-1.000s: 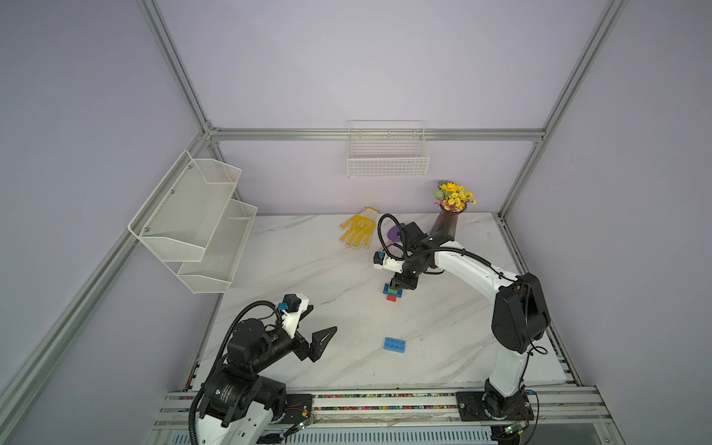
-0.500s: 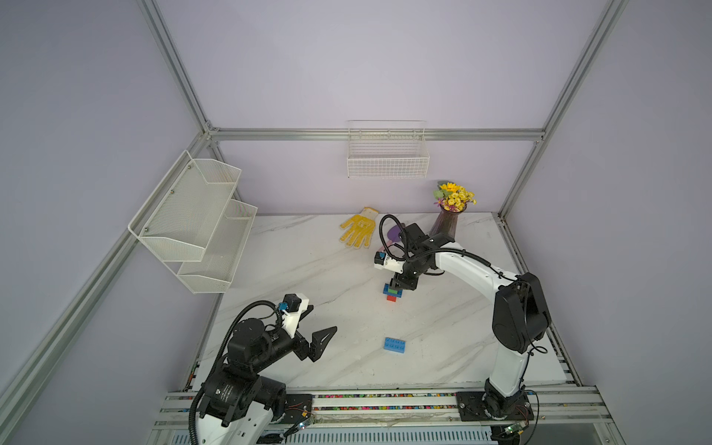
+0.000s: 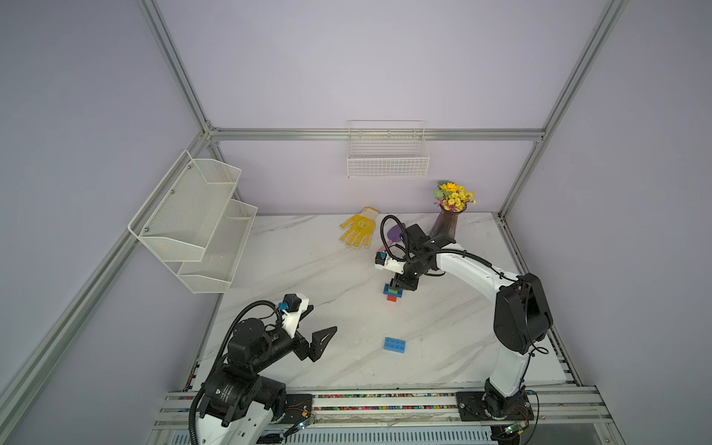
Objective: Assemble the letter f with lego
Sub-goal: Assemble the lego brick with the lego brick.
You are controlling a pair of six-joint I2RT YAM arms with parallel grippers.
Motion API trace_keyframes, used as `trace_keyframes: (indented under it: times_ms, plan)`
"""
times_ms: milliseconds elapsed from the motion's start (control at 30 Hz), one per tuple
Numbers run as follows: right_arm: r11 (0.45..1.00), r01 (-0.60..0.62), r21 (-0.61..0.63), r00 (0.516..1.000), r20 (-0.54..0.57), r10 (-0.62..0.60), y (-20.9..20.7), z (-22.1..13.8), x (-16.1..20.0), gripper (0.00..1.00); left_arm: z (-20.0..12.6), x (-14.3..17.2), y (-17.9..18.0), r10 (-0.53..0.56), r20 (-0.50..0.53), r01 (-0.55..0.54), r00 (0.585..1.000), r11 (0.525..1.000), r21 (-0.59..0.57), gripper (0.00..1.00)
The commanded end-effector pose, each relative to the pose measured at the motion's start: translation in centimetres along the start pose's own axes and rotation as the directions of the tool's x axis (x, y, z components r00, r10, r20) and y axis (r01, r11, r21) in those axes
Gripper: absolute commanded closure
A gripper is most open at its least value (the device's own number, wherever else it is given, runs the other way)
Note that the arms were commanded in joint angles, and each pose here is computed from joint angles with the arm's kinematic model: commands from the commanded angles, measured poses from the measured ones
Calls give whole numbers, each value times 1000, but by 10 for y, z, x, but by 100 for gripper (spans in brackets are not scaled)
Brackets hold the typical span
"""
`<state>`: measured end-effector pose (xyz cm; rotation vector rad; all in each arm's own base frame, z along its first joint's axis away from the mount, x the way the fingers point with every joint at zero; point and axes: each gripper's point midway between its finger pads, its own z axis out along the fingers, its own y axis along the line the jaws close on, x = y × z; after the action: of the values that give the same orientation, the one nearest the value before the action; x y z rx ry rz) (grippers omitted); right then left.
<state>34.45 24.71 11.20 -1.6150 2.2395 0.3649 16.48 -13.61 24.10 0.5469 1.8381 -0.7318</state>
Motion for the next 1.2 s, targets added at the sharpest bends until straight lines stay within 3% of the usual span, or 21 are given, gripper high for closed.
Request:
trace_keyframes:
  times_ms: [0, 467, 1167]
  plan:
    - [999, -4, -32, 994, -107, 1, 9, 13, 34, 93, 0, -4, -1, 2, 12, -2, 1000, 1000, 5, 0]
    - [995, 13, -97, 967, -252, -37, 10, 24, 54, 96, 1, -4, -1, 2, 11, -2, 1000, 1000, 6, 0]
    - [987, 22, -160, 941, -330, -74, 24, 43, 54, 97, 1, -4, 1, -2, 11, 2, 1000, 1000, -4, 0]
